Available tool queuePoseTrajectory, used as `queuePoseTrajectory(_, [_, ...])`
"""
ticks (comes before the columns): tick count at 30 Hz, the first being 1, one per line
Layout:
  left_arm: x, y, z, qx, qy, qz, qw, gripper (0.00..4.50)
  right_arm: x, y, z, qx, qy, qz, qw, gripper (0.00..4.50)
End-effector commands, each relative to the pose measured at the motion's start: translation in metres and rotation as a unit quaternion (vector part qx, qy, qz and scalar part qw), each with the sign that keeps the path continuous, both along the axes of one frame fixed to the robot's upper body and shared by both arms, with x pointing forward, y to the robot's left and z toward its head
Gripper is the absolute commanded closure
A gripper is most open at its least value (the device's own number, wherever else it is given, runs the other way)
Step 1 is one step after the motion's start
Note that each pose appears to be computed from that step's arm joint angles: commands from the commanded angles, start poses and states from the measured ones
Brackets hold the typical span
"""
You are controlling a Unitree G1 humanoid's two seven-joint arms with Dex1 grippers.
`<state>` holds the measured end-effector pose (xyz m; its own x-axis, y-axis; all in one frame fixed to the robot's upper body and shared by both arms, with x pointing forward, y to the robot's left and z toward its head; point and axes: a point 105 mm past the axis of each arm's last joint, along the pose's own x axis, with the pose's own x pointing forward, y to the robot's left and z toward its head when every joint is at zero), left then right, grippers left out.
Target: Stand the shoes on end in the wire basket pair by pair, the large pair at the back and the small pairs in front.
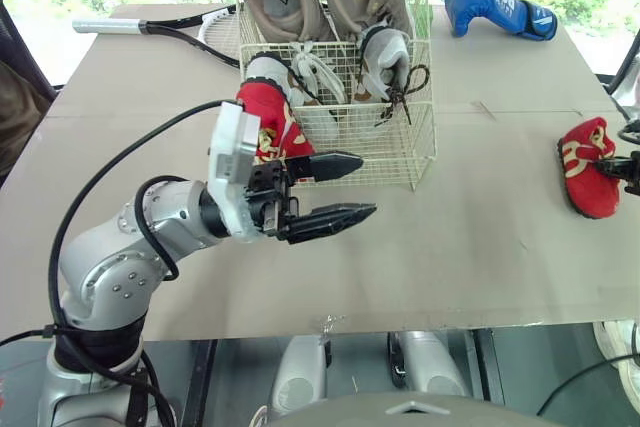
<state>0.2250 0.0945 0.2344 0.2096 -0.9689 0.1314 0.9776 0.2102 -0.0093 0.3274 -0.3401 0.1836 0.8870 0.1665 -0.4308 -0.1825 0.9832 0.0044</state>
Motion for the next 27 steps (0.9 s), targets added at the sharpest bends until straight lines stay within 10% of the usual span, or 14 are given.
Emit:
queuePoseTrajectory(1, [0.006,0.01,0.001,-0.01,-0.036,0.054,0.998,0.76,-0.046,0.074,0.078,0.064,-0.13,0.174,0.974,4.35])
queuePoseTrajectory(5, [0.011,0.018,0.003,-0.044,-0.043,0.089,0.994,0.76,-0.087,0.137,0.096,0.153,-0.206,0.305,0.917,4.35])
queuePoseTrajectory(11, [0.006,0.044,0.003,-0.069,-0.051,0.115,0.99,0.76,-0.067,0.239,0.136,0.219,-0.361,0.321,0.848,4.35])
queuePoseTrajectory(20, [0.007,0.063,0.009,-0.066,-0.07,0.157,0.983,0.76,-0.01,0.285,0.098,0.031,-0.513,0.178,0.839,4.35])
queuePoseTrajectory(27, [0.006,0.07,0.013,-0.064,-0.076,0.171,0.98,0.76,-0.014,0.29,0.06,-0.015,-0.538,0.175,0.824,4.35])
